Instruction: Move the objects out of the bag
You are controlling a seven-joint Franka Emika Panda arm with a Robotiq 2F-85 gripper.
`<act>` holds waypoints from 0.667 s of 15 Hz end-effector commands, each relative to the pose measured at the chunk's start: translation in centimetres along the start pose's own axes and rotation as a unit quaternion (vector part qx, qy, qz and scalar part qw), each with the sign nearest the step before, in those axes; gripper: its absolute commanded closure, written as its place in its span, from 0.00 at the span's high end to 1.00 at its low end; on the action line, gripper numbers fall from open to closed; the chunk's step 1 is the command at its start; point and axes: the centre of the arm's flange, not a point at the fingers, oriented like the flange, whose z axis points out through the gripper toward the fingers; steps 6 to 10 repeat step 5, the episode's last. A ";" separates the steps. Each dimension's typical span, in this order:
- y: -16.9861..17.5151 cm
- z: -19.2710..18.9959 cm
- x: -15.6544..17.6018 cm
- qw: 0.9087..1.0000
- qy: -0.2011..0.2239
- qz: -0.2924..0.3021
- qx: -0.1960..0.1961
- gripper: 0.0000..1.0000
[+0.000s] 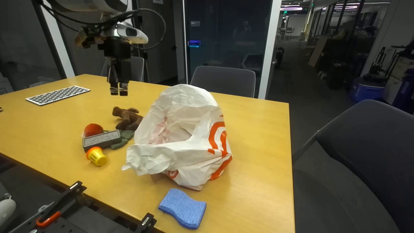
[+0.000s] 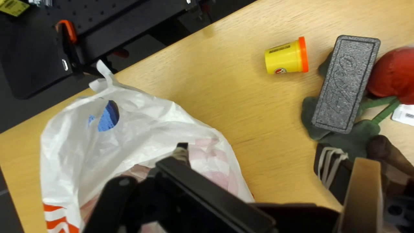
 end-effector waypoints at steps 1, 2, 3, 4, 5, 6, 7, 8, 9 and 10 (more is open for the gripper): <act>0.6 -1.4 -0.6 1.000 0.001 0.007 0.004 1.00; 1.1 -2.3 -1.1 1.000 0.003 0.011 0.008 1.00; 1.4 -2.8 -1.4 1.000 0.005 0.013 0.010 1.00; 1.4 -2.9 -1.5 1.000 0.006 0.014 0.011 1.00; 1.4 -2.8 -1.5 1.000 0.005 0.014 0.010 1.00; 1.4 -2.8 -1.5 1.000 0.005 0.014 0.010 1.00; 1.4 -2.8 -1.5 1.000 0.005 0.014 0.010 1.00; 1.4 -2.8 -1.5 1.000 0.005 0.014 0.010 1.00; 1.4 -2.8 -1.5 1.000 0.005 0.014 0.010 1.00; 1.4 -2.8 -1.5 1.000 0.005 0.014 0.010 1.00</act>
